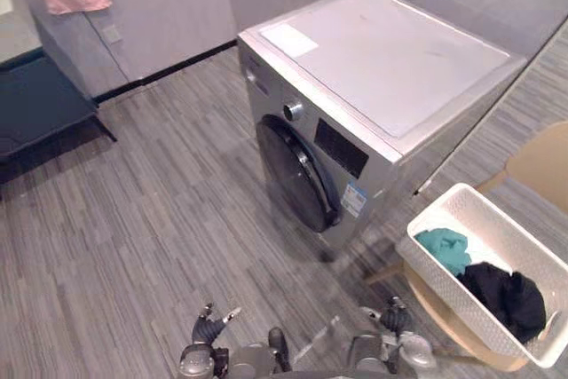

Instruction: Pick up the laundry basket with both hands and put the clothes into the washing machine.

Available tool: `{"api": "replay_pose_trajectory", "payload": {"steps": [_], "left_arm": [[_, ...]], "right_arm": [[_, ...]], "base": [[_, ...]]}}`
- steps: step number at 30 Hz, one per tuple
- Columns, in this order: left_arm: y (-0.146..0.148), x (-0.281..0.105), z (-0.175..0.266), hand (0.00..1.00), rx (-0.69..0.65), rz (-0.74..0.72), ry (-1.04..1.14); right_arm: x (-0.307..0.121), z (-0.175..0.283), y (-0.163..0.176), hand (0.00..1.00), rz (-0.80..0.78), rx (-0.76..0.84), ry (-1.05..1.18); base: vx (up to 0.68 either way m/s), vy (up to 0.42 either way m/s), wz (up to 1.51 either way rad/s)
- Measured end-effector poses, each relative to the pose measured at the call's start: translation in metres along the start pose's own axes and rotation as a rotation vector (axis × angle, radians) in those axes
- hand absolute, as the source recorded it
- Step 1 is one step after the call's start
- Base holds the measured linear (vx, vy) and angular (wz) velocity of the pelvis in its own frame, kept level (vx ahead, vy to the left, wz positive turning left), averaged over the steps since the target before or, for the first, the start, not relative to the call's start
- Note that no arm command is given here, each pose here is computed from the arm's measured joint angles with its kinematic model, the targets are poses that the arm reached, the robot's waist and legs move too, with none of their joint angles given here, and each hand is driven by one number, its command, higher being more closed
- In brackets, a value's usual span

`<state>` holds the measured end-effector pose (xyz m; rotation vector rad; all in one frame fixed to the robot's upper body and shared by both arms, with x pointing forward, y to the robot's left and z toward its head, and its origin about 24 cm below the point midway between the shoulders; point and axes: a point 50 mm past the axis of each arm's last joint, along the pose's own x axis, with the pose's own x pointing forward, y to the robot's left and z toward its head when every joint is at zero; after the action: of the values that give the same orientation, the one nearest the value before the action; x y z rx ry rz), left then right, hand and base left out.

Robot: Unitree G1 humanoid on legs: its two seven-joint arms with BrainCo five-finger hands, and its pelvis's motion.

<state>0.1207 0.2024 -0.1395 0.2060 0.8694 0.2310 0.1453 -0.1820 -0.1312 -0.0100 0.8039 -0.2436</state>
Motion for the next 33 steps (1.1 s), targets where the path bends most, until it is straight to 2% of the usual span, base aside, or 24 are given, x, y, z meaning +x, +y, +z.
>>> {"api": "replay_pose_trajectory", "payload": {"steps": [2,6,11,16,19,23,26,33], "left_arm": [[0.001,0.0,0.0,0.0,0.007,0.002,0.0],[-0.016,0.0,0.008,0.0,0.025,-0.048,-0.028],[-0.019,0.0,0.01,0.0,0.053,-0.065,-0.039],[-0.026,0.0,0.014,0.0,0.059,-0.088,-0.06],[-0.025,0.001,0.02,0.0,0.057,-0.086,-0.092],[-0.027,0.002,0.034,0.0,0.048,-0.089,-0.141],[-0.029,0.005,0.051,0.0,0.035,-0.089,-0.202],[-0.028,0.004,0.06,0.0,-0.019,-0.066,-0.238]], "right_arm": [[0.004,0.012,0.002,0.0,0.019,-0.012,-0.037],[0.007,0.045,0.004,0.0,0.055,-0.061,-0.167],[0.009,0.09,0.031,0.0,0.176,-0.099,-0.326],[0.012,0.146,0.044,0.0,0.193,-0.114,-0.477],[0.013,0.18,0.04,0.0,0.135,-0.113,-0.569],[0.005,0.251,0.026,0.0,0.049,-0.189,-0.761],[-0.009,0.31,0.022,0.0,-0.015,-0.188,-0.892],[-0.031,0.368,-0.003,0.0,-0.134,-0.118,-1.018]], "base": [[0.08,-0.057,0.39],[0.14,-0.073,0.63],[0.14,-0.097,0.43],[0.07,-0.054,0.22],[0.01,-0.024,0.25],[-0.06,-0.021,0.07],[-0.13,-0.026,0.04],[-0.16,-0.005,0.22]]}}
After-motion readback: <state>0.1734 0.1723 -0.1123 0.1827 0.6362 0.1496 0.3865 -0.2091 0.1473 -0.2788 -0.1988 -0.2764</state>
